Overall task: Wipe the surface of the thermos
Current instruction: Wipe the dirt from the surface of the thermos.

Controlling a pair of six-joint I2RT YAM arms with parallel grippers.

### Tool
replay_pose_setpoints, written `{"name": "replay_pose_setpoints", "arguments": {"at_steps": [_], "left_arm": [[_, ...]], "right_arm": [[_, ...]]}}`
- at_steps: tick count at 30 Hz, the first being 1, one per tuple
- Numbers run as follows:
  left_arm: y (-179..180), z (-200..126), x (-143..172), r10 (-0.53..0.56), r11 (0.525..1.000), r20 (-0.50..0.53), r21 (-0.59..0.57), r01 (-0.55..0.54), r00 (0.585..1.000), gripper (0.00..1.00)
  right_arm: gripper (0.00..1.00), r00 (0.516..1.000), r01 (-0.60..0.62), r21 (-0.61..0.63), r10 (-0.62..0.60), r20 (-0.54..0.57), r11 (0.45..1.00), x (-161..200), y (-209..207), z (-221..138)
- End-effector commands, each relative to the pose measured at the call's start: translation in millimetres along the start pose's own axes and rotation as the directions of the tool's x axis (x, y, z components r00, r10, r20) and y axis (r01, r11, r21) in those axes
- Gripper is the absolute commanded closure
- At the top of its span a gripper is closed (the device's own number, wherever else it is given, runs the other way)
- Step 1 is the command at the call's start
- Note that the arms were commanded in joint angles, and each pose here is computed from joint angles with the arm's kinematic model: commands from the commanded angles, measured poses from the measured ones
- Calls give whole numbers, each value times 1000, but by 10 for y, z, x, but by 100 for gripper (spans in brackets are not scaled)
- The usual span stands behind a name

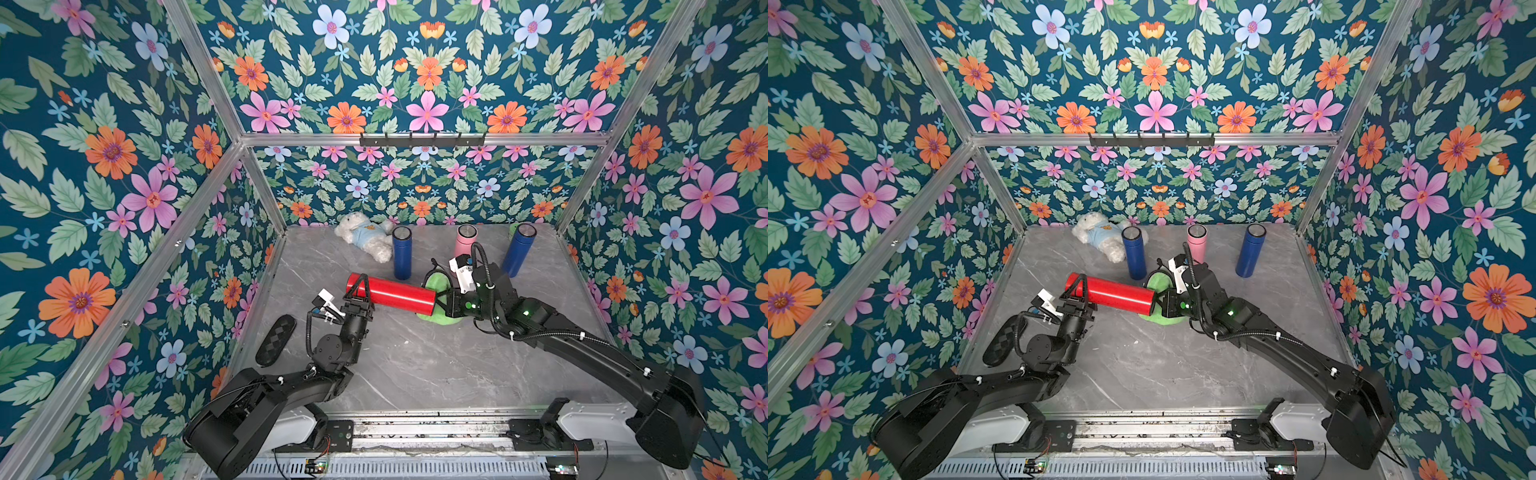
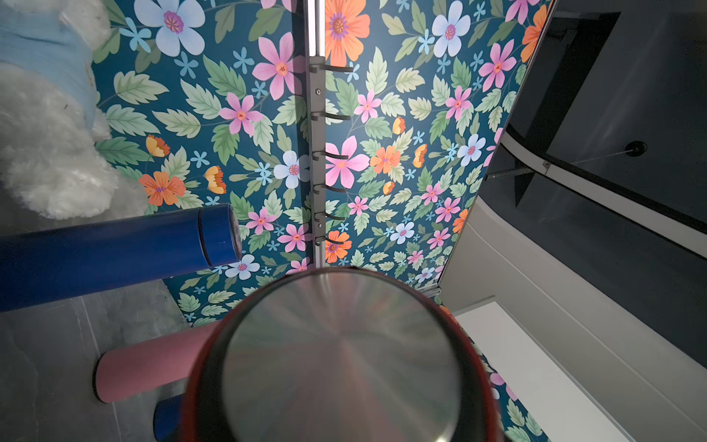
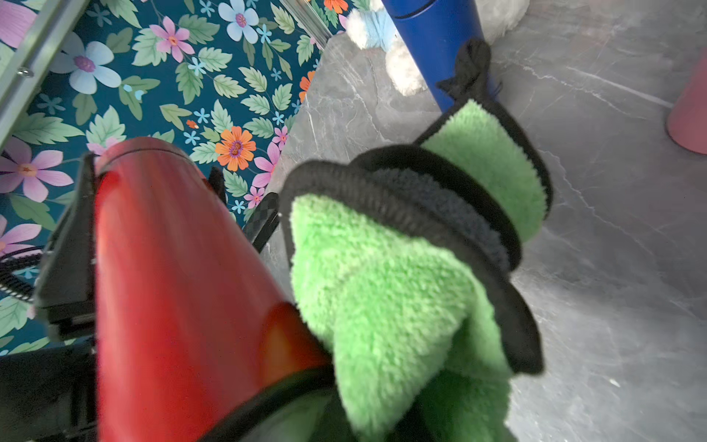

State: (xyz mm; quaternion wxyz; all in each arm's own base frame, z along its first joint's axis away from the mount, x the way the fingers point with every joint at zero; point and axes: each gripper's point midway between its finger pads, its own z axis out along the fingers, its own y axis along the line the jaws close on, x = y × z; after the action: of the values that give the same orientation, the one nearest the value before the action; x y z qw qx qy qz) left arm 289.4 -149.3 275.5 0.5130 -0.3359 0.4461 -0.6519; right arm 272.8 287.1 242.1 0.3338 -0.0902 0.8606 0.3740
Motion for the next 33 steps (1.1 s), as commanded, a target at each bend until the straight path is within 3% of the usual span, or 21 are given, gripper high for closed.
{"name": "replay_pose_setpoints", "arguments": {"at_steps": [1, 11, 18, 25, 33], "left_arm": [[-154, -7, -109, 9, 998, 51, 61, -12, 999, 100], [-126, 99, -71, 11, 997, 56, 75, -15, 998, 100], [-60, 146, 3, 24, 997, 32, 68, -26, 999, 100], [-204, 129, 47, 201, 974, 32, 103, -204, 979, 100], [-194, 55, 66, 359, 927, 24, 104, -359, 933, 100]], "right_arm": [[100, 1000, -5, -55, 5, 16, 998, -10, 121, -98], [100, 999, -48, -109, 49, 7, 993, 119, 124, -80], [100, 999, -43, -173, 47, 22, 984, 8, 261, 51], [100, 996, -71, -331, 83, 23, 941, -200, 623, 136], [100, 992, -98, -479, 125, 23, 872, -364, 972, -46]]}}
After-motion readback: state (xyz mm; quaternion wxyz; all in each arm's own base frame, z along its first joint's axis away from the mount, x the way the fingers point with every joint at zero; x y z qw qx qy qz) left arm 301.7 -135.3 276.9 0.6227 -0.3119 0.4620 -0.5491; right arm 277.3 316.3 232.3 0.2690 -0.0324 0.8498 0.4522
